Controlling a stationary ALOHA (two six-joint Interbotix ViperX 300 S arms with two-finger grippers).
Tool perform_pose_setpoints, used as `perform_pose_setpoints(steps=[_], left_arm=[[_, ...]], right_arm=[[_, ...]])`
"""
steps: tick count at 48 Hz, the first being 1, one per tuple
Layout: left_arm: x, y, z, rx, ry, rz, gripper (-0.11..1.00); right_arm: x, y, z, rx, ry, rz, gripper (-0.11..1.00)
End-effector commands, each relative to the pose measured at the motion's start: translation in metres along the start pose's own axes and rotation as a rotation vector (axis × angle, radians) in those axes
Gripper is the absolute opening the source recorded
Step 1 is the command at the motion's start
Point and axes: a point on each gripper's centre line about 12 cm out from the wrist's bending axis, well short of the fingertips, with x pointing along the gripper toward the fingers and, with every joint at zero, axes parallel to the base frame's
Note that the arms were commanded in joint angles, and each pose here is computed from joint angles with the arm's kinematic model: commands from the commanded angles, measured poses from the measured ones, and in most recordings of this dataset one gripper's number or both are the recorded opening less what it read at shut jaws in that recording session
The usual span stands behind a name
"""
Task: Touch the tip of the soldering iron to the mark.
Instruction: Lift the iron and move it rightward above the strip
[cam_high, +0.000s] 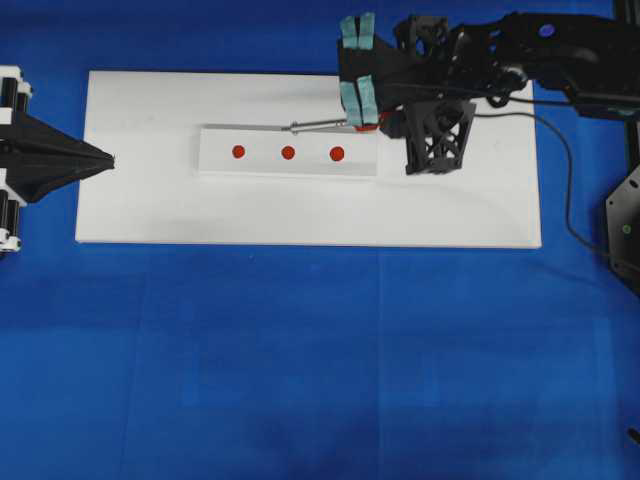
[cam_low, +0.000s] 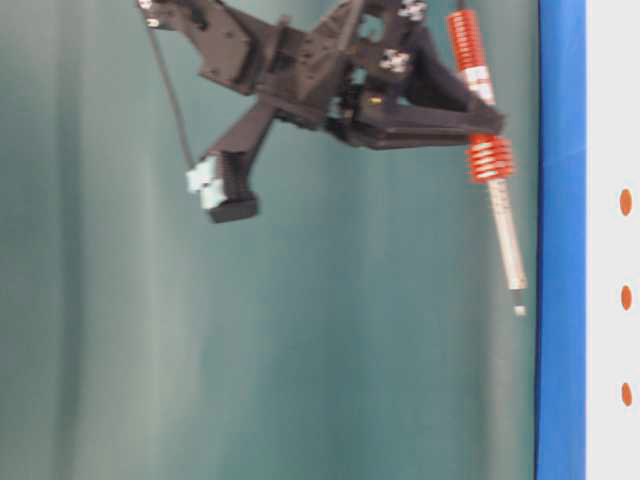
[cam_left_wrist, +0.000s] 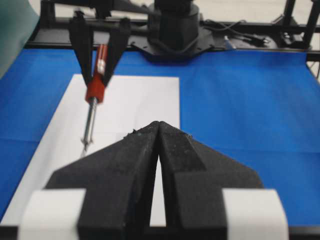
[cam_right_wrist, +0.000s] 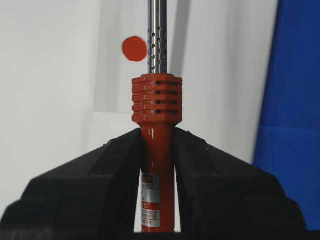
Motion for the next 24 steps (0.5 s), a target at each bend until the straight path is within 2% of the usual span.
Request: perform_pose_setpoints(steps=[1,7,24], left_arm=[[0.001,0.001,0.004,-0.003,-0.015,0.003,0.0],[0.001,0.0,0.004,-0.003,-0.015,0.001,0.0],[0.001,0.001,0.004,-0.003,-0.015,0.003,0.0]], right_arm=[[-0.028,-0.003,0.016,-0.014,-0.07,-0.025,0.06],[-0.038,-0.005,0.021,-0.021,-0.082,-0.034,0.06],[-0.039,-0.006,0.019,-0.015,-0.075,-0.035,0.06]])
